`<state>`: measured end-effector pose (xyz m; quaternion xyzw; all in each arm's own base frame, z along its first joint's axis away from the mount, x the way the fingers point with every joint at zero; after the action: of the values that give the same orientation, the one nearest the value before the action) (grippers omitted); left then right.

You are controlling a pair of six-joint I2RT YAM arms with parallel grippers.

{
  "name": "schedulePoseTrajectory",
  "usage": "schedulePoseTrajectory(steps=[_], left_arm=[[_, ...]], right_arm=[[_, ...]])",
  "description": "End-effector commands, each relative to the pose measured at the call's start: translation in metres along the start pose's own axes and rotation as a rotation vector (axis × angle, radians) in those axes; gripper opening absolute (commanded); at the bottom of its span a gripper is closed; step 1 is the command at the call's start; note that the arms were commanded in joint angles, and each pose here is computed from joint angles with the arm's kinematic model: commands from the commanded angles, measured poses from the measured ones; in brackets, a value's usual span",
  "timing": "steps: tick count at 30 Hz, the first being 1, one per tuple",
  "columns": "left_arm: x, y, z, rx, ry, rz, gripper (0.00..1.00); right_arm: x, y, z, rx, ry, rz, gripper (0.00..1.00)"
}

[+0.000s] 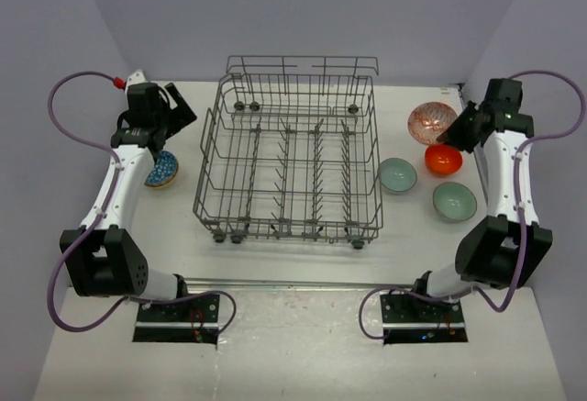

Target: Unload the bowls from the dish rack

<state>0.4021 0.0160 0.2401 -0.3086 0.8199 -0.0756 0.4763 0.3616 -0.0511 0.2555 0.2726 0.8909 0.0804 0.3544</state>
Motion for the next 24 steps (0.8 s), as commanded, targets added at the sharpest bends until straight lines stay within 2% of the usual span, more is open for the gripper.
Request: schedulePoseTrajectory(steps=[1, 5, 10, 12, 16, 18, 19, 20, 24], left_arm=[[-0.021, -0.016, -0.004, 0.036, -0.044, 0.010, 1.00], [-0.023, -0.019, -0.001, 0.045, -0.056, 0.011, 1.00], [-0.024, -0.024, 0.001, 0.073, -0.056, 0.007, 1.00], [-0.025, -0.026, 0.002, 0.080, -0.058, 0.007, 1.00], [-0.027, -0.028, 0.007, 0.080, -0.058, 0.006, 1.00], [-0.030, -0.031, 0.009, 0.091, -0.060, 0.005, 1.00], [-0.030, -0.031, 0.010, 0.092, -0.059, 0.003, 1.00], [-0.031, -0.033, 0.010, 0.097, -0.058, 0.001, 1.00], [-0.030, -0.035, 0.015, 0.104, -0.052, 0.000, 1.00]], right_arm=[[-0.013, 0.009, 0.000, -0.175, 0.006, 0.150, 0.00], [-0.017, 0.009, 0.032, -0.219, 0.074, 0.145, 0.00], [-0.037, 0.034, 0.058, -0.330, 0.129, 0.118, 0.00], [-0.029, 0.035, 0.082, -0.321, 0.204, 0.128, 0.00], [-0.039, 0.045, 0.108, -0.289, 0.199, 0.095, 0.00], [-0.029, 0.042, 0.132, -0.232, 0.250, 0.076, 0.00], [-0.040, 0.042, 0.133, -0.189, 0.217, 0.041, 0.00], [-0.033, 0.041, 0.151, -0.164, 0.246, 0.030, 0.00], [-0.045, 0.041, 0.176, -0.130, 0.242, -0.005, 0.00]])
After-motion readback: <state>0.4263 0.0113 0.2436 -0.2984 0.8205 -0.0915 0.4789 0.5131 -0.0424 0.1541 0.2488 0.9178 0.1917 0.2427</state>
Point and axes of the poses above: each gripper's point midway between its finger pads, its own z axis out along the fingers, its own y axis along the line the jaws close on, x = y × z, the point moved 2 cm from there along -z, back along the fingers, and after that the axes turned 5 degrees about -z, right-handed, at the moved point
